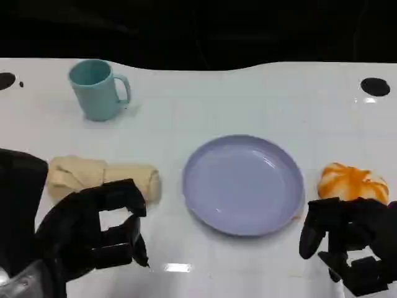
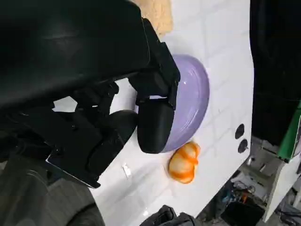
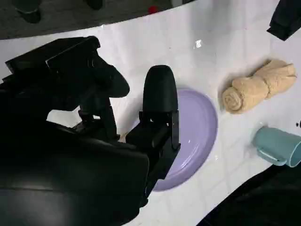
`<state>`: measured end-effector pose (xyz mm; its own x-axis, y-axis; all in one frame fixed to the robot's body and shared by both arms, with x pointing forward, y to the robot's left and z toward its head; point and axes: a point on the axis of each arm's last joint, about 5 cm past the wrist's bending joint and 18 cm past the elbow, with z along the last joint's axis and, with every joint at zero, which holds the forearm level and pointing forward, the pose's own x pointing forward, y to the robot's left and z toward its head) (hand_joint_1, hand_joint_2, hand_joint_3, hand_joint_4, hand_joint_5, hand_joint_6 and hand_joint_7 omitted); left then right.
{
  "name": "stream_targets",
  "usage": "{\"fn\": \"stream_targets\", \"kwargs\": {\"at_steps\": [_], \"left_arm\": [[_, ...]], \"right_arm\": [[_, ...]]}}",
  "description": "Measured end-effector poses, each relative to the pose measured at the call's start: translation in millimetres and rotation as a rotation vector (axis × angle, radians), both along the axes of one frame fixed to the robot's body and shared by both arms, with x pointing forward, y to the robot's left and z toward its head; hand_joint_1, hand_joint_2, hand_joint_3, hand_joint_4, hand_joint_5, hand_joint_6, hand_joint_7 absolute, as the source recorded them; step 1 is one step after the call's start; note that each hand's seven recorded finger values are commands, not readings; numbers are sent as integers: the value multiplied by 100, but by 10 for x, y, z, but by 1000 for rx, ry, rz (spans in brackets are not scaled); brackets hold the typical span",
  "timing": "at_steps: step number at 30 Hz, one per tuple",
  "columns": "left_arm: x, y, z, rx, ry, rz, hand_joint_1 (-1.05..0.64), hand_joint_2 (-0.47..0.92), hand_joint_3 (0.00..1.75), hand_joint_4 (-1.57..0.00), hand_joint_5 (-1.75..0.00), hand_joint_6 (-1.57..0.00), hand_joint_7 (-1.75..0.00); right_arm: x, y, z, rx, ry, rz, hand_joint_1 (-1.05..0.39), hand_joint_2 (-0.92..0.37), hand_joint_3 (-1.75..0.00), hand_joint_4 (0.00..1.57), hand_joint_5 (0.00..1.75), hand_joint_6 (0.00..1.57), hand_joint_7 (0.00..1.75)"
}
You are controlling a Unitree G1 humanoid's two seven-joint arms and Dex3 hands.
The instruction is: Grasp the towel on the left side of the plate with the left hand and place it into the plate.
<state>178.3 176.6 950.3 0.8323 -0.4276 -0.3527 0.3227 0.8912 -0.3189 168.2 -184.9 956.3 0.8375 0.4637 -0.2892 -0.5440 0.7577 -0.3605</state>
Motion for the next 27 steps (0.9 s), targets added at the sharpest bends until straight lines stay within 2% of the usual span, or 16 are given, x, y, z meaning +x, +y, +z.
{"fn": "stream_targets", "kwargs": {"at_steps": [27], "left_arm": [[6, 19, 2, 28, -10, 6, -6, 53, 138, -83, -175, -72, -175]], "right_arm": [[3, 13, -4, 3, 6, -4, 6, -62, -101, 69, 168, 67, 145]]}}
